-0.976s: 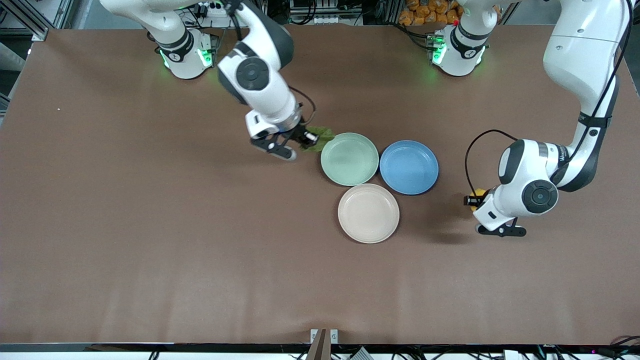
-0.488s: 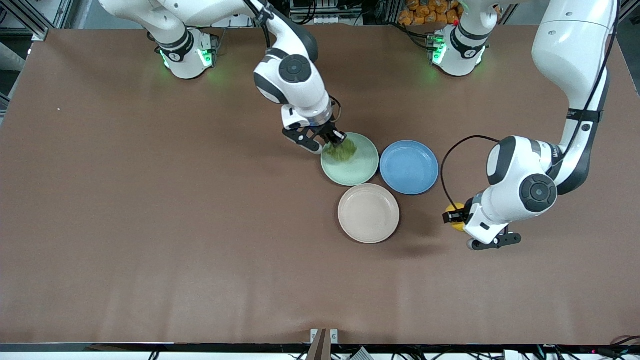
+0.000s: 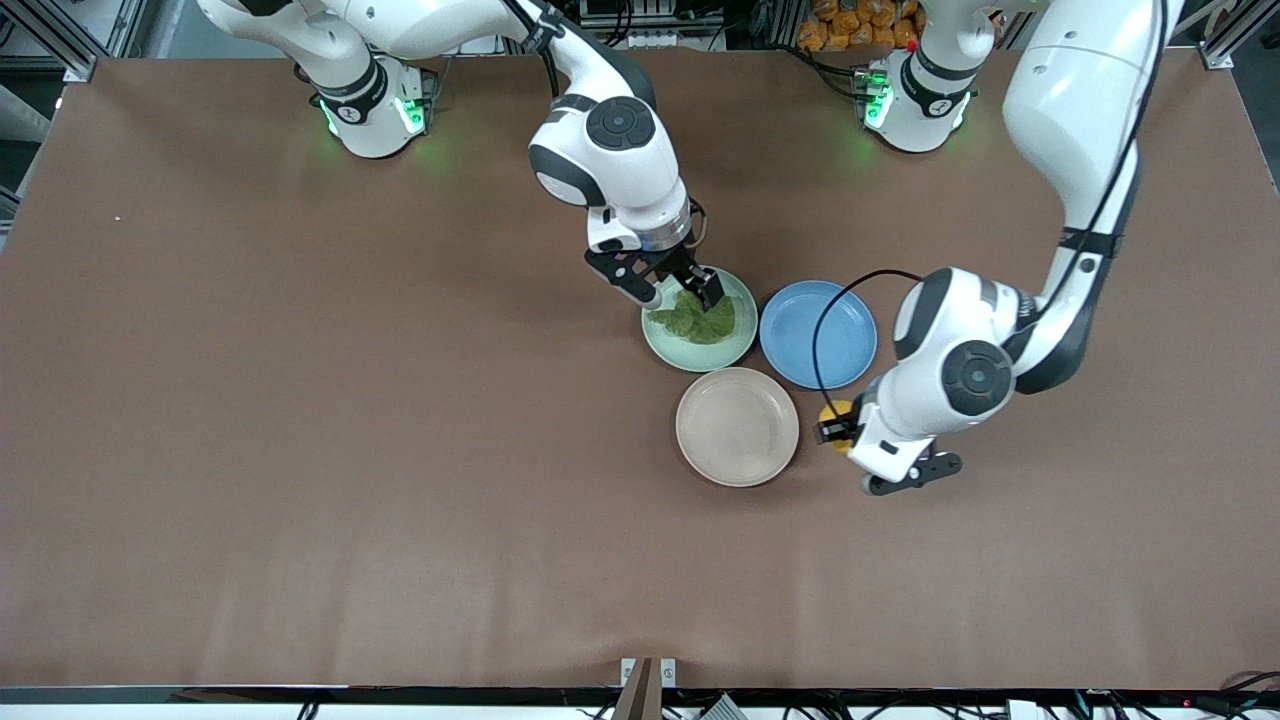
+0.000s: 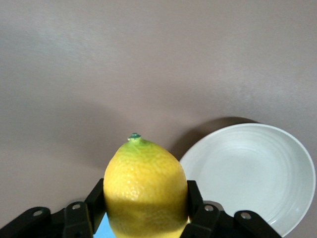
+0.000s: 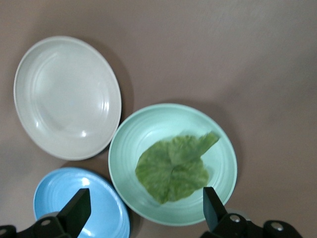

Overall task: Place lemon and lettuce in plates
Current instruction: 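Carry the lettuce onto the green plate with the right gripper and release, then lower the lemon onto the cream plate with the left gripper while the right gripper withdraws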

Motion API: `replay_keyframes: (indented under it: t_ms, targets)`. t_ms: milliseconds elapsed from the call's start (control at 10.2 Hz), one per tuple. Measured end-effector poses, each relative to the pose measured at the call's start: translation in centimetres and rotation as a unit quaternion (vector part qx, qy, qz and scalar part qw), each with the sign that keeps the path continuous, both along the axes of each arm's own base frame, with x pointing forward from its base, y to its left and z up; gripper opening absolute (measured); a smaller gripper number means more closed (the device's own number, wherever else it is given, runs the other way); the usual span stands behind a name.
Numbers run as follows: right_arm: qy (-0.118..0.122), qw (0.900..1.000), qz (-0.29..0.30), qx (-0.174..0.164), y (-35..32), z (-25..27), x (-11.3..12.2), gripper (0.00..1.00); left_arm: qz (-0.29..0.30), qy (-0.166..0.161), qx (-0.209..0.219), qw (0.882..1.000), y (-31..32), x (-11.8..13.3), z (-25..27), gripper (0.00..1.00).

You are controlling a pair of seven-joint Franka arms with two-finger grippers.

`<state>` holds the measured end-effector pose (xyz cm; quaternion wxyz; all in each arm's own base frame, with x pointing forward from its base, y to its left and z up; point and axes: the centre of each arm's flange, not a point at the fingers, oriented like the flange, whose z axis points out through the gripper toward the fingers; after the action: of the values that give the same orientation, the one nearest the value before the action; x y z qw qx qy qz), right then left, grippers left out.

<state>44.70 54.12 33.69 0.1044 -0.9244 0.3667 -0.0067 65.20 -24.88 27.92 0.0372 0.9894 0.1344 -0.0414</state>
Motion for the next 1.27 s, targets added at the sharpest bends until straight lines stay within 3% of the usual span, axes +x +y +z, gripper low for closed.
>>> replay_keyframes:
  t_ms: [293,585,878,1268]
  targets:
    - [-0.001,0.998,0.038,-0.048,-4.0,5.0,4.0,1.00,0.015,-0.009,-0.011,1.000,-5.3,-1.5,-2.8,0.67]
    - [0.012,0.993,0.107,-0.043,-10.9,14.9,6.0,1.00,0.005,-0.007,-0.009,1.000,-9.6,-3.5,-3.9,0.68]
    - [0.019,0.982,0.178,-0.056,-20.3,23.0,6.7,1.00,0.007,-0.016,-0.010,1.000,-9.7,-3.1,-3.2,1.00]
    - [0.028,0.963,0.255,-0.078,-32.8,29.9,6.3,1.00,0.039,-0.037,-0.011,0.998,-6.2,-0.5,-1.0,1.00]
